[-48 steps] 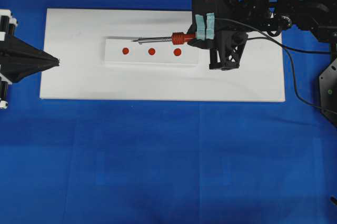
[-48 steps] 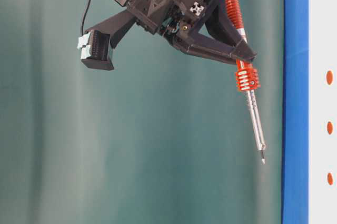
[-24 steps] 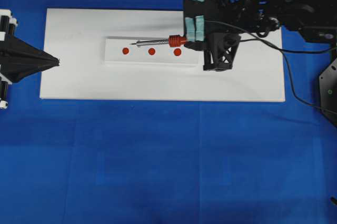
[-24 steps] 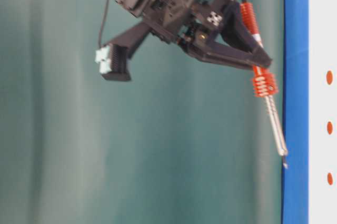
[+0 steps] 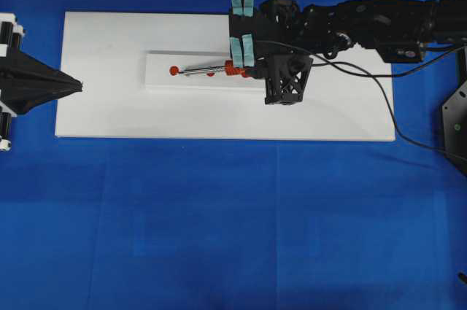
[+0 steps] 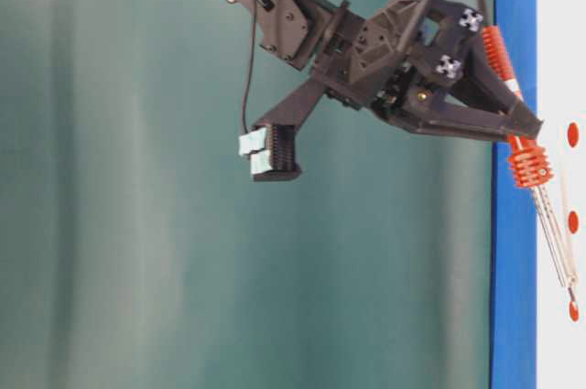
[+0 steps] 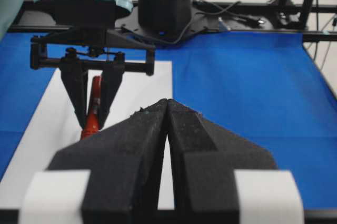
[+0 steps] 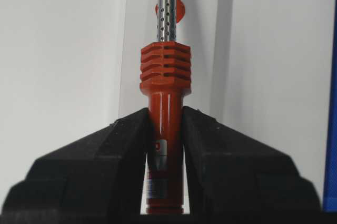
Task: Touch the tip of the soldering iron to the mark.
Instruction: 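Lower the iron tip toward the leftmost red dot, then hold the iron tip on the leftmost red dot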
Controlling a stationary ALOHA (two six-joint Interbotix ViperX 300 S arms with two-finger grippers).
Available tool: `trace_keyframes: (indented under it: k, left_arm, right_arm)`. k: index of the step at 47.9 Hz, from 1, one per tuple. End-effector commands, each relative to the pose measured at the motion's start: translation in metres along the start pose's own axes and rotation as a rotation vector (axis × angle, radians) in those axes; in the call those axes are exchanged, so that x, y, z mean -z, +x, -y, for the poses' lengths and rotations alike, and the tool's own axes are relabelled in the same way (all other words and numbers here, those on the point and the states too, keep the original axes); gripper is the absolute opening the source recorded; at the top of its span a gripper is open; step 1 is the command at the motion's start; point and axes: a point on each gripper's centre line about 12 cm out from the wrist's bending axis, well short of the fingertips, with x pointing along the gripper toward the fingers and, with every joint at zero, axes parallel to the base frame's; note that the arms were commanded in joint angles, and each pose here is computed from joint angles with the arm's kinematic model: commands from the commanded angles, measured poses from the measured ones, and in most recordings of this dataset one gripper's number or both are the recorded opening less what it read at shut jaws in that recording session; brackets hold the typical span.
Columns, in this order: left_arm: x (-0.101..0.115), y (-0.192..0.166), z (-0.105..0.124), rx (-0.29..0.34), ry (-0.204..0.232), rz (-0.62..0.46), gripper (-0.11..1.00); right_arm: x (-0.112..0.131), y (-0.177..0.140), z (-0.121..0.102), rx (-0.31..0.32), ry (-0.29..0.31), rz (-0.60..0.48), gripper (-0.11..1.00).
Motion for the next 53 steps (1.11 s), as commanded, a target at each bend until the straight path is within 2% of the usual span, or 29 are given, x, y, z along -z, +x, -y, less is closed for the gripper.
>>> trace_keyframes:
  k: [1, 53]
  left_arm:
    - [-0.0024, 0.0018, 0.0004, 0.003, 0.004, 0.008, 0.0]
    - [-0.0026, 0.0018, 0.0004, 0.002, 0.003, 0.009, 0.0]
  right_arm:
    - [-0.0128, -0.0043, 0.001, 0.009, -0.004, 0.046, 0.06]
    - [-0.0125, -0.0038, 0.0011, 0.009, -0.004, 0.045, 0.06]
